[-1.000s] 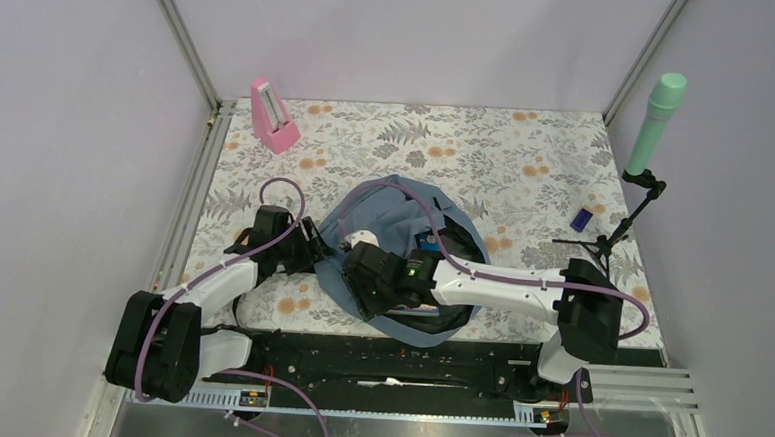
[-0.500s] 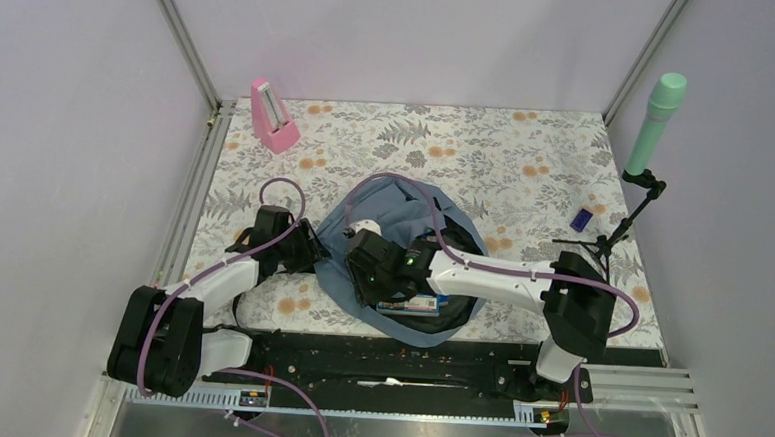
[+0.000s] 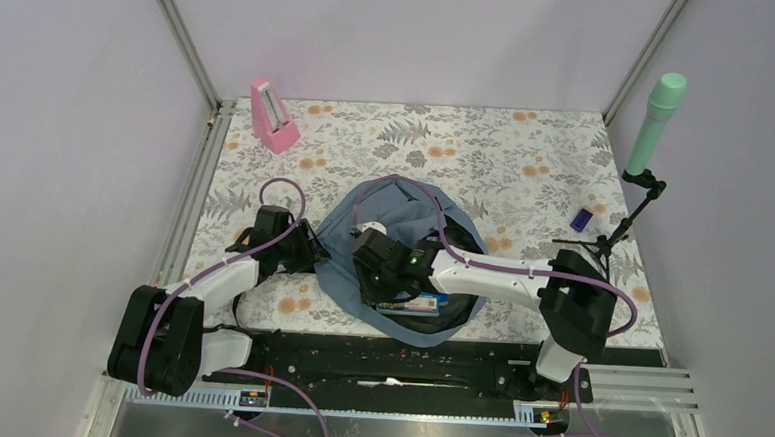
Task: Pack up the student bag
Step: Zip the student bag at the center of the board.
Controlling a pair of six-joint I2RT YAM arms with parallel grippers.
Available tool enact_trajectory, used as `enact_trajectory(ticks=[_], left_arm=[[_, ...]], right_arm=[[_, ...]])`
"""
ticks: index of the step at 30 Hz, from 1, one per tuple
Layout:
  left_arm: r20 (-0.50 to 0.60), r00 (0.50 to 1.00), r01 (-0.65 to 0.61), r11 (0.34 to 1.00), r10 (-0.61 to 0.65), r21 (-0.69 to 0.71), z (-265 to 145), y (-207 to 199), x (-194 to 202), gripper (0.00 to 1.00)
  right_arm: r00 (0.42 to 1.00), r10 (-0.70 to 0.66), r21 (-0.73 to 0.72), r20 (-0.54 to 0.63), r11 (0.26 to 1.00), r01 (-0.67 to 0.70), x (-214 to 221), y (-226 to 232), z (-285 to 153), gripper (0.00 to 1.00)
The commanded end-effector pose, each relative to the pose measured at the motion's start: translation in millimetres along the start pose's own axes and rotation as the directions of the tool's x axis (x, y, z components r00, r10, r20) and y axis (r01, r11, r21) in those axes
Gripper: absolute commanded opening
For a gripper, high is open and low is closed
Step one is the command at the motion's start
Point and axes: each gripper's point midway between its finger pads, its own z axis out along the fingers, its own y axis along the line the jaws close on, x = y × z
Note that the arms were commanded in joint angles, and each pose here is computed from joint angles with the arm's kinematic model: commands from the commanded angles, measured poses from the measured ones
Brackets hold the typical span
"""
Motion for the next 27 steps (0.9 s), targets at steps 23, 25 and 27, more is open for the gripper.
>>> enact_trajectory(ticks=[23,25,27], left_arm=[[0.053,0.998,-0.014,1.0,0.014,0.014,1.8,-4.5,-11.5,0.23],[0.055,0.998,-0.013,1.0,0.012,0.013,1.8,-4.2,-11.8,0.19],[0.055,0.998,-0.011,1.0,0.011,0.015,1.8,-5.1,-12.3,0.17]], right_arm=[[0.998,0.027,-0.053,0.052,0.998,-0.024,-9.6,8.2,-26.1,0.0],[0.998,0.025,-0.049,0.055,0.999,-0.023,-8.7,6.0,-27.6,0.0],[0.998,0.02,-0.036,0.066,0.999,-0.018,-8.9,2.2,-28.4,0.0]])
